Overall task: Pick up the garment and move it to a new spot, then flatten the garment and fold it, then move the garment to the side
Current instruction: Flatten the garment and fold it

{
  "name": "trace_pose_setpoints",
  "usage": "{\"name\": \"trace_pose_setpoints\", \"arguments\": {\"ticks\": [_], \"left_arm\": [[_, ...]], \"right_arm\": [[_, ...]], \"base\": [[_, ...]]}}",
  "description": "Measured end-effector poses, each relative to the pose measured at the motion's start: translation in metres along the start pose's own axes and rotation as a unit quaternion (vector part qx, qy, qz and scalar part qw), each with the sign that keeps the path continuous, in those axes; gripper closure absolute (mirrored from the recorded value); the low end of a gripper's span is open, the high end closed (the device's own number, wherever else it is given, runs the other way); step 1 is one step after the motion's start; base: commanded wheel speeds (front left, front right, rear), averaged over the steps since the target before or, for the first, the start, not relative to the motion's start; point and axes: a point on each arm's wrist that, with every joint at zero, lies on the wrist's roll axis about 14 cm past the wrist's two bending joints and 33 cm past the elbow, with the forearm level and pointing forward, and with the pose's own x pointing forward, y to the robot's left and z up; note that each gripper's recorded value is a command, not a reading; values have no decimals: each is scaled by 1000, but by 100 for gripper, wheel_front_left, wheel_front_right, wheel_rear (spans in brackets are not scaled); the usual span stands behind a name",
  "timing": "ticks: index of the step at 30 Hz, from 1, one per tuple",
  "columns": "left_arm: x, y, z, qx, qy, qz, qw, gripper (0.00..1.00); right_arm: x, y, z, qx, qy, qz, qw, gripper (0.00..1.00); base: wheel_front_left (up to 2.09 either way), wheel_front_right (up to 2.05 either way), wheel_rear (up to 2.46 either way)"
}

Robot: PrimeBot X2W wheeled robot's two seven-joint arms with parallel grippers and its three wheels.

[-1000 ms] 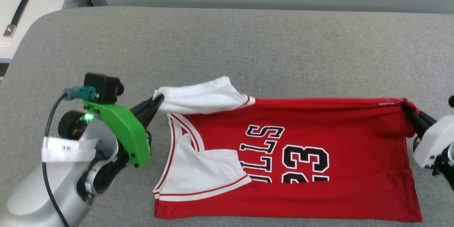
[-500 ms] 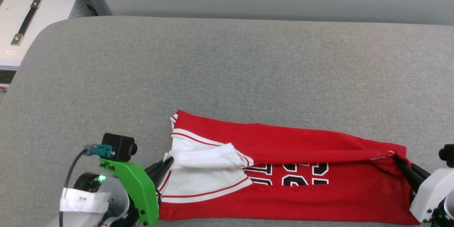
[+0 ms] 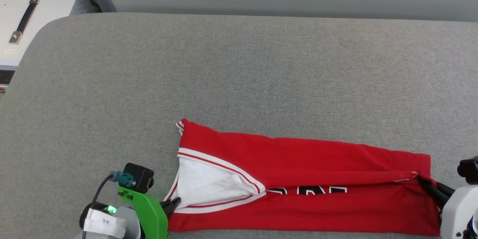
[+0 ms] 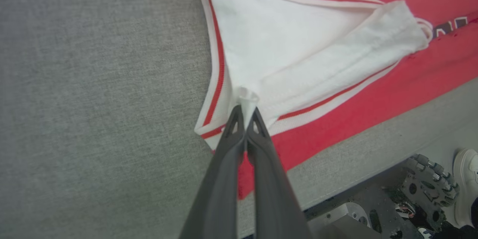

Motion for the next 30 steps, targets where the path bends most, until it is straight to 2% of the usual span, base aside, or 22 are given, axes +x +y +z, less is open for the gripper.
{"name": "trace_pose_setpoints", "arguments": {"ticks": [3, 4, 5, 6, 15, 21, 26, 30], "left_arm": [[4, 1, -11, 17, 17, 1, 1000, 100], [5, 1, -14, 21, 21, 1, 1000, 71], [7, 0, -16, 23, 25, 1, 999, 13], [9, 0, -18, 23, 26, 1, 999, 0], [14, -1, -13, 36, 1, 2, 999, 0], [6, -3, 12, 33, -67, 11, 997, 0], [-8, -10, 54, 23, -168, 16, 985, 0], [-22, -16, 83, 14, -252, 18, 967, 0]], "right_arm": [[0, 0, -6, -19, 15, 2, 1000, 99], [1, 1, -8, -21, 19, 4, 1000, 64], [1, 2, -11, -22, 23, 6, 999, 0], [2, 2, -13, -22, 26, 6, 999, 0], [-6, 2, -23, -18, 43, 3, 999, 0], [-20, 6, -4, 3, 11, 4, 1000, 0], [-34, 7, 12, 28, -12, 2, 1000, 0], [-42, 4, 20, 50, -15, -5, 999, 0]], "base": [[0, 0, 0], [0, 0, 0], [0, 0, 0], [0, 0, 0], [0, 0, 0], [0, 0, 0], [0, 0, 0], [0, 0, 0]]}}
